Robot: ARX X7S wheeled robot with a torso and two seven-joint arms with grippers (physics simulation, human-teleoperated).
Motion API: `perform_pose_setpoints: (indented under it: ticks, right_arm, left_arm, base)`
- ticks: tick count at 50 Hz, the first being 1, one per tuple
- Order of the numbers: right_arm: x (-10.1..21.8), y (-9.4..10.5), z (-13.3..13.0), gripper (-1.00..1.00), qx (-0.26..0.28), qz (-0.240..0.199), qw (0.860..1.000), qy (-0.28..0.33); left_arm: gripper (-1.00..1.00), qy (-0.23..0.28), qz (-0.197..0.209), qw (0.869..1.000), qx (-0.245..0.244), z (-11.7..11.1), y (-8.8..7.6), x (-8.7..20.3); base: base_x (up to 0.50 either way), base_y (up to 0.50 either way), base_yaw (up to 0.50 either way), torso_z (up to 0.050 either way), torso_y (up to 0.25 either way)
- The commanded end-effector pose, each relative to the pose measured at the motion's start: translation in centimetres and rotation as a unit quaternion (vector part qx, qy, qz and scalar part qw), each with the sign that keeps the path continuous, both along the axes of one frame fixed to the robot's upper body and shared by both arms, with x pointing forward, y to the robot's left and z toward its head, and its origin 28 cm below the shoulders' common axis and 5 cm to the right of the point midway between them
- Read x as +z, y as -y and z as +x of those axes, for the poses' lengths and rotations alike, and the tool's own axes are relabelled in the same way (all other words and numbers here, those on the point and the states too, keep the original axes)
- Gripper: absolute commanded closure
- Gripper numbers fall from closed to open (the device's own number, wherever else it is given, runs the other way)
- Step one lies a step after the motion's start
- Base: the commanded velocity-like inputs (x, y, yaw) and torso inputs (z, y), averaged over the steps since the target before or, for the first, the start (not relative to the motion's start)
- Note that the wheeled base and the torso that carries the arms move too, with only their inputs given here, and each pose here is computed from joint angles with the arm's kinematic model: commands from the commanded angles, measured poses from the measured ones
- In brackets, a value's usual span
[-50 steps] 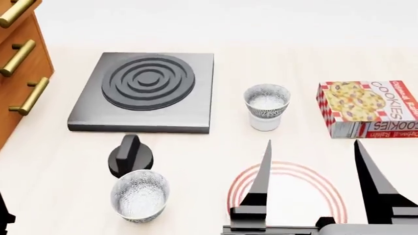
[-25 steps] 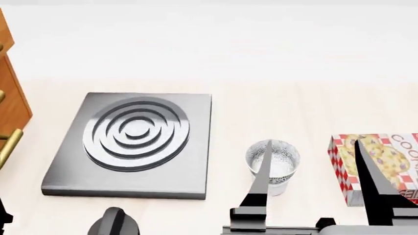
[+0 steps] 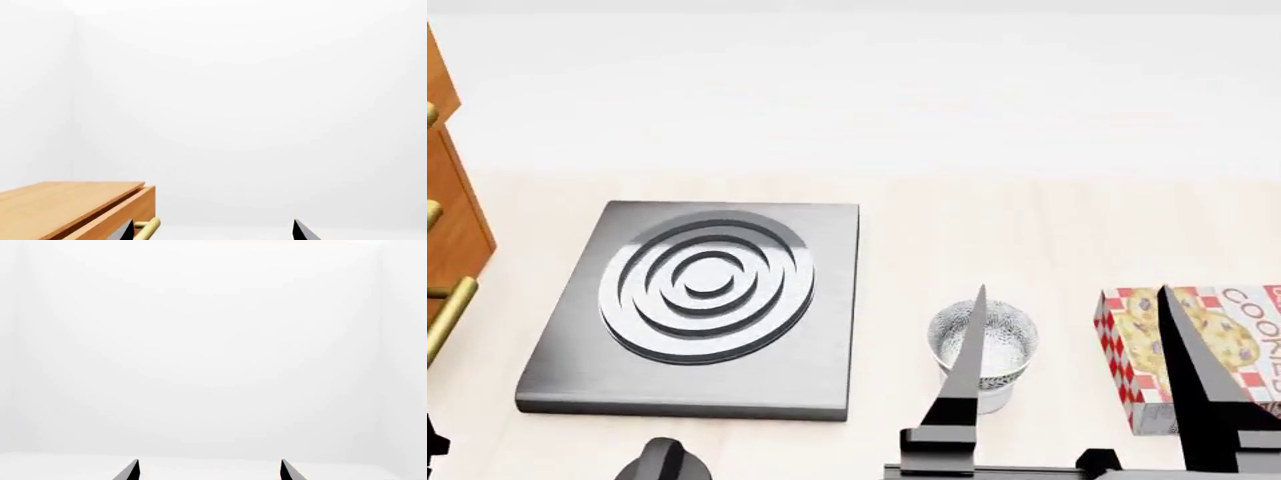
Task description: Pick the akita bowl on the ramekin and place it on the plate.
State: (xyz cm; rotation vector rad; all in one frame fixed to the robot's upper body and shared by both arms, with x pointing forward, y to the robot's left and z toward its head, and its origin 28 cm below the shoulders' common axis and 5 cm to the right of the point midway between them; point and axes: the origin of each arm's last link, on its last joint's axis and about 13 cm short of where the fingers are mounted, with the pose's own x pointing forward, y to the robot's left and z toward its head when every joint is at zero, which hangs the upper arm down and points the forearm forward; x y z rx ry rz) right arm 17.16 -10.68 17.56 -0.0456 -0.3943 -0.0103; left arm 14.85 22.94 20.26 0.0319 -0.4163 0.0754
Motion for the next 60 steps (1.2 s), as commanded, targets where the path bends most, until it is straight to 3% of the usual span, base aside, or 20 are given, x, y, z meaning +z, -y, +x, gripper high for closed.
perform_pose_setpoints:
  ticks: [1, 37, 38, 44, 46, 50, 60]
  right_arm:
    - [-0.1, 0.0, 0.0, -1.0, -0.001, 0.002, 1.0, -0.002]
    - [-0.3, 0.1, 0.0, -1.0, -0.003, 0.001, 1.0, -0.005]
    - [-0.2, 0.1, 0.0, -1.0, -0.003, 0.001, 1.0, -0.005]
    - [-0.3, 0.1, 0.0, -1.0, -0.004, 0.0, 1.0, -0.006]
    - [-0.3, 0.1, 0.0, -1.0, -0.004, 0.0, 1.0, -0.005]
    - [-0.3, 0.1, 0.0, -1.0, -0.004, -0.001, 1.0, -0.006]
    - [0.8, 0.1, -0.3, -1.0, 0.006, 0.004, 1.0, 0.009]
  left_arm:
    - [-1.0, 0.01, 0.002, 1.0, 0.004, -0.1, -0.1, 0.0]
    - [-1.0, 0.014, 0.0, 1.0, 0.003, -0.1, 0.0, 0.0]
    - [-1.0, 0.006, -0.014, 1.0, 0.0, -0.1, 0.0, 0.0]
    - [-1.0, 0.004, -0.005, 1.0, 0.009, -0.1, 0.0, 0.0]
    - [-1.0, -0.007, 0.013, 1.0, 0.025, 0.0, 0.0, -0.1]
    - [-1.0, 0.0, -0.007, 1.0, 0.015, -0.1, 0.0, 0.1]
    - [-1.0, -0.001, -0.001, 1.0, 0.014, 0.1, 0.0, 0.0]
  base:
    - [0.0, 0.0, 0.0, 0.0, -0.25]
    - [0.0, 0.0, 0.0, 0.0, -0.25]
    - [0.0, 0.0, 0.0, 0.0, 0.0]
    - [0.0, 0.0, 0.0, 0.0, 0.0]
    - [0.0, 0.0, 0.0, 0.0, 0.0]
    - [0.0, 0.0, 0.0, 0.0, 0.0]
    - [0.0, 0.0, 0.0, 0.0, 0.0]
